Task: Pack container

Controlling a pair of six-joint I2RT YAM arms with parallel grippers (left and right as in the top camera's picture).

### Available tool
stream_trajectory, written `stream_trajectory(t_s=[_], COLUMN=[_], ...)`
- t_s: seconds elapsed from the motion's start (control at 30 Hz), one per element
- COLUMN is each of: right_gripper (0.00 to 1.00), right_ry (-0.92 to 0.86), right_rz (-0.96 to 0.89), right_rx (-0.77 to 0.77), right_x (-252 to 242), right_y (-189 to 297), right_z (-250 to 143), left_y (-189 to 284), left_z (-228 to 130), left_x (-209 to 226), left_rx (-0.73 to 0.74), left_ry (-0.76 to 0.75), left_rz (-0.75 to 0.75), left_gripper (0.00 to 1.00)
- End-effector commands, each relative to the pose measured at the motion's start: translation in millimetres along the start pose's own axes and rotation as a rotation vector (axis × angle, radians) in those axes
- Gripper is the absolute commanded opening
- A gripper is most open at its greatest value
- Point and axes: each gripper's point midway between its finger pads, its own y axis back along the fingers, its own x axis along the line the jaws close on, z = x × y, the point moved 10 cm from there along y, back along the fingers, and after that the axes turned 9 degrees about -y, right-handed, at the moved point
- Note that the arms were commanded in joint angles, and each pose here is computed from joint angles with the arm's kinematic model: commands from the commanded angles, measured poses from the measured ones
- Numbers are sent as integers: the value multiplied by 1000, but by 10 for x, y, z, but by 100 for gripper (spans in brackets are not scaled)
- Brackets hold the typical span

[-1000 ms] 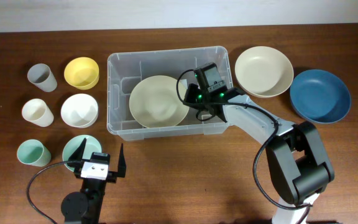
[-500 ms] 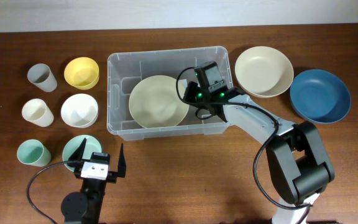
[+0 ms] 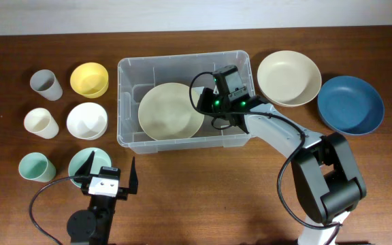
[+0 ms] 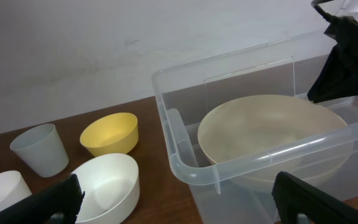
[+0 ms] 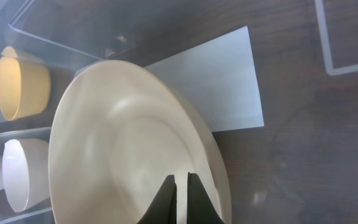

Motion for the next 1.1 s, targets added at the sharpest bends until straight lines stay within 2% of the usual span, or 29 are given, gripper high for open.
stream_trajectory(t_s=[0.0, 0.27, 0.43, 0.77, 1.07], right_gripper=[4, 4, 4, 4, 4], right_ry=[69, 67, 55, 61, 82], right_rz=[8, -269, -347, -309, -295], right_rx=[-71, -207, -147, -45, -25], right_x=[112, 142, -26, -71, -29], right_y=[118, 450, 399, 114, -22], right_z=[152, 396, 338, 201, 98], left_y=[2, 2, 2, 2, 2], left_z=[-15, -15, -15, -15, -15], left_x=[4, 4, 4, 4, 4], left_rx=[4, 4, 4, 4, 4], left_ry=[-9, -9, -9, -9, -9], left_rz=[5, 5, 5, 5, 5], left_gripper=[100, 100, 100, 100, 100])
